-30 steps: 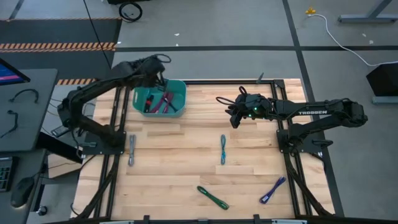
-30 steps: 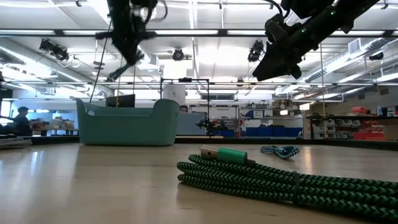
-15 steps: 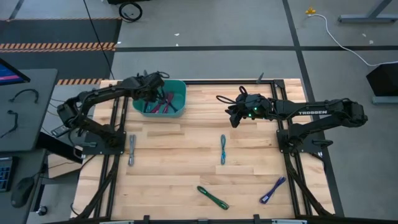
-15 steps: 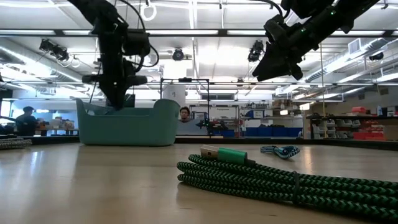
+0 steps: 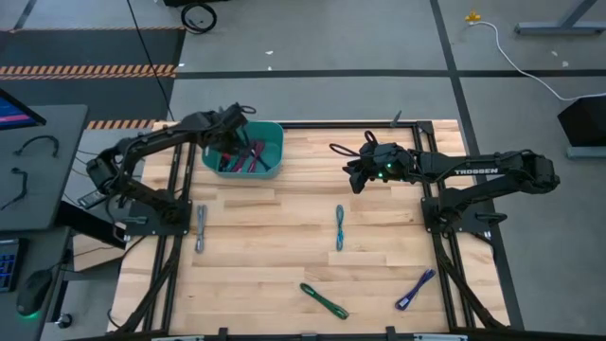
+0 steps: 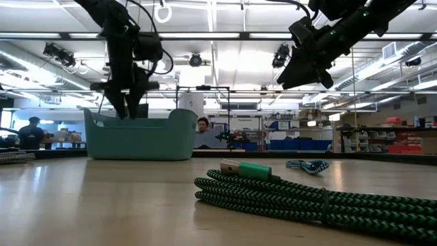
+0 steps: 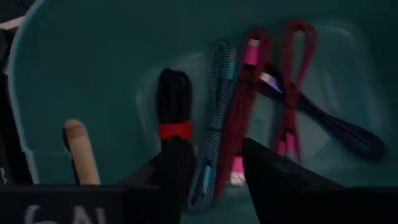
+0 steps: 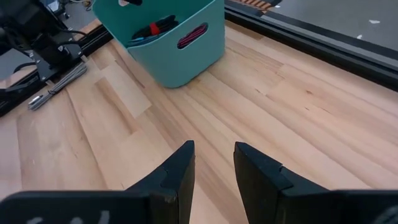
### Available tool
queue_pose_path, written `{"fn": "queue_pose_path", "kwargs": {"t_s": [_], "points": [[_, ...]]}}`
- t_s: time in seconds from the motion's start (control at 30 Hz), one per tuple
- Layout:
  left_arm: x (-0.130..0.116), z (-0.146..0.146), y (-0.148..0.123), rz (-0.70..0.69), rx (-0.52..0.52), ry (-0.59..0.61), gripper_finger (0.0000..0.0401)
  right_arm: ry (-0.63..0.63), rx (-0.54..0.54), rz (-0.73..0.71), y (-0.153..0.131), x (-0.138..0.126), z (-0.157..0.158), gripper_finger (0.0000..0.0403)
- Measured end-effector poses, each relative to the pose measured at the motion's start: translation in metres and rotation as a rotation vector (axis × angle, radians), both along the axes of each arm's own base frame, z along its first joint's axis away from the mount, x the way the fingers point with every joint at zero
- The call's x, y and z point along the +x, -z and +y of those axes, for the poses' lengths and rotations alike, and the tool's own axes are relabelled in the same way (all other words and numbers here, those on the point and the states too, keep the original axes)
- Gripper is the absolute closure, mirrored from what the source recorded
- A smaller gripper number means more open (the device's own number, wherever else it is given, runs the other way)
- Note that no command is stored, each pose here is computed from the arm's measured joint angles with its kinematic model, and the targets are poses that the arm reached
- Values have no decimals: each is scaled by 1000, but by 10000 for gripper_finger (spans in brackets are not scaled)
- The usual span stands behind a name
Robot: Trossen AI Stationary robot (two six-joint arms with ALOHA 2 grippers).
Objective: Pick and place USB-C Cables
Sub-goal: Put the left blue USB charger cable into the green bin, then put the black and white USB charger cable into the green bin
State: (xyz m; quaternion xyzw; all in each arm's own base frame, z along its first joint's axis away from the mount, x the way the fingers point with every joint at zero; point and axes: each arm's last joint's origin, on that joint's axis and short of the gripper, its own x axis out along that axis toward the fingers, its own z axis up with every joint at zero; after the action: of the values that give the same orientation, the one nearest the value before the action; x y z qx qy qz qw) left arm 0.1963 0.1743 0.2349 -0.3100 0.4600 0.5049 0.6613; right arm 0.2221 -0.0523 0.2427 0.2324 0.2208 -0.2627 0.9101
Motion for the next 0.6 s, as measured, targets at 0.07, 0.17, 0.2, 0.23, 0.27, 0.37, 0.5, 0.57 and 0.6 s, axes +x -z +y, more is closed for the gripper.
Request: {"fn": "queue_pose_path", "kwargs": {"t_s": [0.07, 0.17, 0.2, 0.23, 0.27, 0.37, 0.5, 0.57, 0.6], "points": [[1, -1, -11, -3, -22, 20, 230, -1, 4, -1, 0, 0, 0, 286], [6, -5, -34, 0, -30, 47, 224, -5, 5, -1, 0, 0, 0, 286], [7, -7, -42, -5, -26, 57, 224, -5, 5, -2, 0, 0, 0, 286], [9, -10, -51, -8, -23, 71, 226, -5, 5, -1, 0, 0, 0, 286], [11, -13, -59, -11, -20, 87, 228, -5, 5, -1, 0, 0, 0, 286], [18, -29, -82, -10, -15, 143, 237, -7, 6, -1, 0, 0, 0, 286], [23, -64, -98, 25, 8, 219, 248, -11, -1, 2, 0, 0, 0, 286], [21, -85, -100, 56, 4, 210, 254, -18, -11, 7, 0, 0, 0, 286], [20, -94, -101, 65, 0, 190, 256, -24, -19, 11, 0, 0, 0, 286]]}}
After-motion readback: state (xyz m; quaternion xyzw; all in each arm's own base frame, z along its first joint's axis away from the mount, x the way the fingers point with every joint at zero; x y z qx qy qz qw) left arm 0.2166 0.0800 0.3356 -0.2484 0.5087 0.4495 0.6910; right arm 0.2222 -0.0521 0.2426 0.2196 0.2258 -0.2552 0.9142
